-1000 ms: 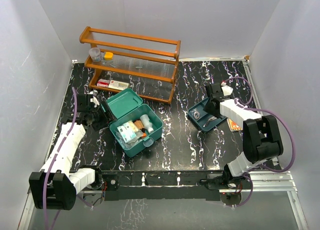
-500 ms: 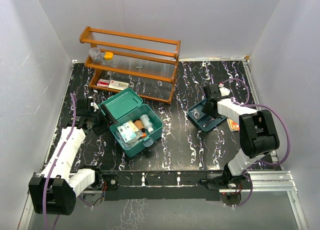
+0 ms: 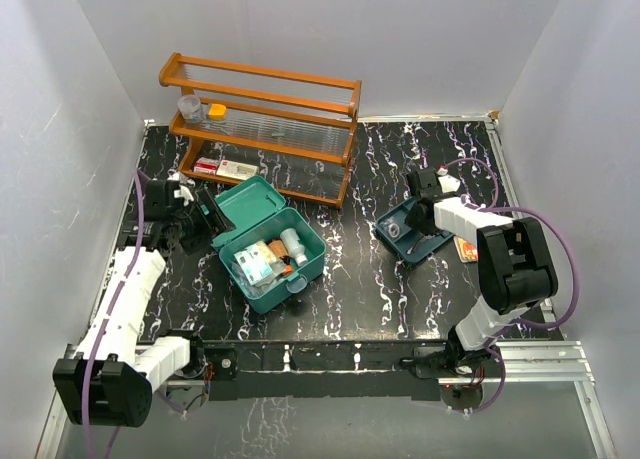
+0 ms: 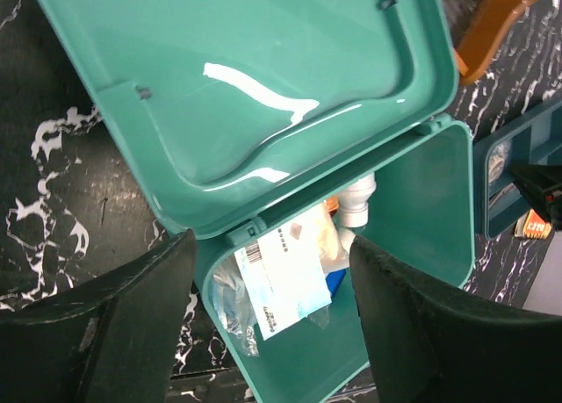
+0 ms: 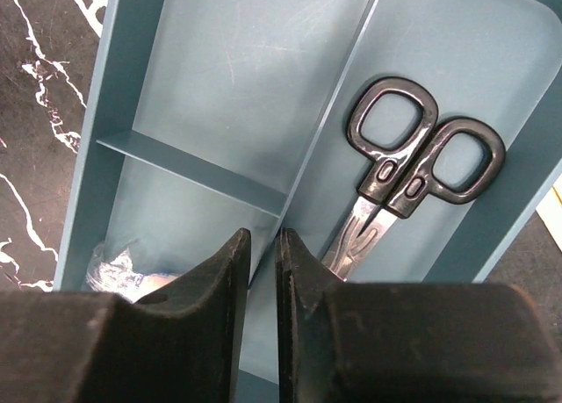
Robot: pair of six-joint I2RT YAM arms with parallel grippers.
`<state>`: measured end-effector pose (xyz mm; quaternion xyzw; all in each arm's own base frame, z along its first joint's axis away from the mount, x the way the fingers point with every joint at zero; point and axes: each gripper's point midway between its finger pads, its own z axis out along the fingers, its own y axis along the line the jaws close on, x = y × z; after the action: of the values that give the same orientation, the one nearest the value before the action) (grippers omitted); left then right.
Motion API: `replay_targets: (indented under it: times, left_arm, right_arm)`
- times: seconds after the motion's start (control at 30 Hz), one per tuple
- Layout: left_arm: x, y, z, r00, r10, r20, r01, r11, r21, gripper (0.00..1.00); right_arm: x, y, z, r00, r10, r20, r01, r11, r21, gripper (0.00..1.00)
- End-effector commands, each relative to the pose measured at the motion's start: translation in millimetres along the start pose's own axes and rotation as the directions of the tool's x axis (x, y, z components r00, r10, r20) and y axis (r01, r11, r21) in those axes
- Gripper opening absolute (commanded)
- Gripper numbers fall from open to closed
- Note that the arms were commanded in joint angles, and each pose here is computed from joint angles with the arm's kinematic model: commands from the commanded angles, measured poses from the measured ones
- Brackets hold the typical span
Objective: Organize the medicine kit
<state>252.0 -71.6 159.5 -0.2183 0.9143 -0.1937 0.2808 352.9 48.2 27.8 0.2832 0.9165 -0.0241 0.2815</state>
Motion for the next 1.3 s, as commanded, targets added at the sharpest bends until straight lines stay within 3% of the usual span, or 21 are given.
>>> replay_targets:
  times: [0.0, 0.13, 0.57, 1.27]
  left_arm:
    - [-10, -22, -10, 0.993, 0.114, 0.014, -0.115, 0.989, 0.097, 0.71]
    - [-15, -37, -5, 0.98, 0.198, 0.019, -0.198, 0.963, 0.185, 0.76]
    - [-12, -42, 22, 0.962, 0.27, -0.034, -0.254, 0.934, 0.251, 0.82]
    - [36, -20, 15, 0.969, 0.173, -0.176, -0.139, 0.972, 0.187, 0.75]
  right_arm:
    - [-9, -1, 1, 0.999, 0.013, 0.043, -0.013, 1.0, 0.002, 0.14]
    - [-9, -3, 0, 0.999, 0.008, 0.042, -0.008, 1.0, 0.007, 0.0]
    - [-10, -16, -30, 0.998, 0.007, 0.058, -0.007, 1.0, 0.001, 0.0]
    - [-9, -26, -65, 0.996, -0.071, 0.052, 0.072, 0.997, -0.031, 0.0]
